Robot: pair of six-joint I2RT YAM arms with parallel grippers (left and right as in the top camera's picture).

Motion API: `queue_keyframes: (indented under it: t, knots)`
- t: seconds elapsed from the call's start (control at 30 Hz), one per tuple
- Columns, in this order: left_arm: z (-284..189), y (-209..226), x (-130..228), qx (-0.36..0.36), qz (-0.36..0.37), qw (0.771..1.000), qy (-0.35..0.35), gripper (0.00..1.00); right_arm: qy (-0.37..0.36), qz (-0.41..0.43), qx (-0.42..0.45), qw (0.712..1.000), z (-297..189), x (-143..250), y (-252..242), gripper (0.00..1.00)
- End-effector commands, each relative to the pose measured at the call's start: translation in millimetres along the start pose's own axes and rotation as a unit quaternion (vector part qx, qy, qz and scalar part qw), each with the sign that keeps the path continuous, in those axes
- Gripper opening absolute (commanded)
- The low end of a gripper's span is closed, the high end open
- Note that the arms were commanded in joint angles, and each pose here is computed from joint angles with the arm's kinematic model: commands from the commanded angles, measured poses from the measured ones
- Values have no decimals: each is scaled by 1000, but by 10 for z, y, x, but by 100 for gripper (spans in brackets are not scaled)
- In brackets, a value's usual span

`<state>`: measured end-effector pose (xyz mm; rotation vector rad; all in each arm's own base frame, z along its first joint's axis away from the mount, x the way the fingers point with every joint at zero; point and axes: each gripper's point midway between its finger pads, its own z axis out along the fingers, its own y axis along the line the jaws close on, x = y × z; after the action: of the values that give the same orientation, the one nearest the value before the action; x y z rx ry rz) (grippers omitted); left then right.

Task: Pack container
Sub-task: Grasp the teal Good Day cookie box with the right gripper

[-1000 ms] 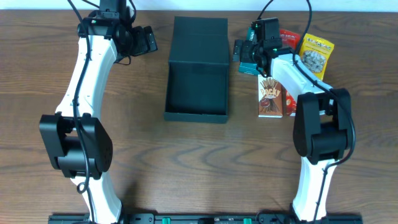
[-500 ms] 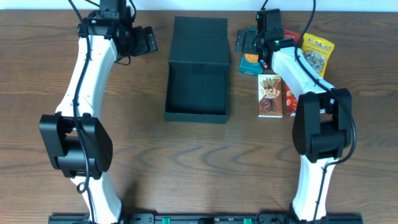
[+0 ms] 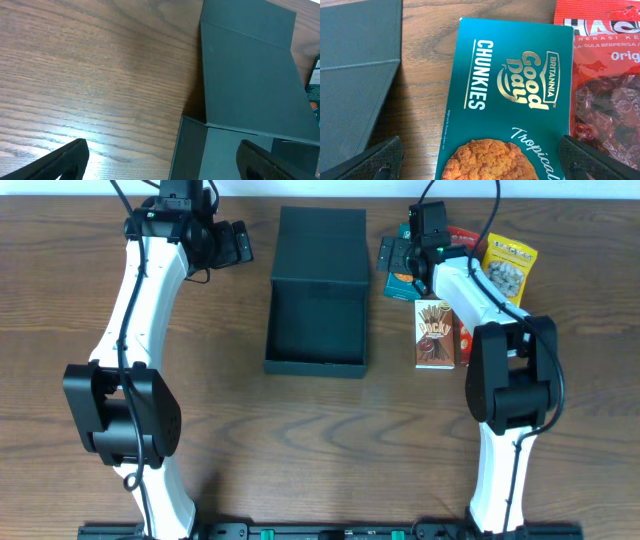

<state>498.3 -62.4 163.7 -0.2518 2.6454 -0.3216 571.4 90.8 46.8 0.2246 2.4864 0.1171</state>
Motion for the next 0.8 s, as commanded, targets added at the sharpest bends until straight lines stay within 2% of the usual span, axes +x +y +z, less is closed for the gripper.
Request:
queue_keyframes:
  t: [0.0,0.33,0.67,0.73,0.77]
  knots:
    - [-4,2,-18,2,9,1000,-2,95,22,14,12,1000,82,104,-71,99]
    - [-5,1,-25,2,9,1000,-4,95,28,17,39,999,52,74,-202,99]
    - [-5,-2,-34,2,9,1000,-6,95,37,17,28,999,114,137,-168,99]
    - [-5,3,-36,1,9,1000,-6,95,37,17,28,999,114,137,-168,92]
    - [-5,4,-36,1,9,1000,-6,95,37,17,28,999,114,137,-168,85]
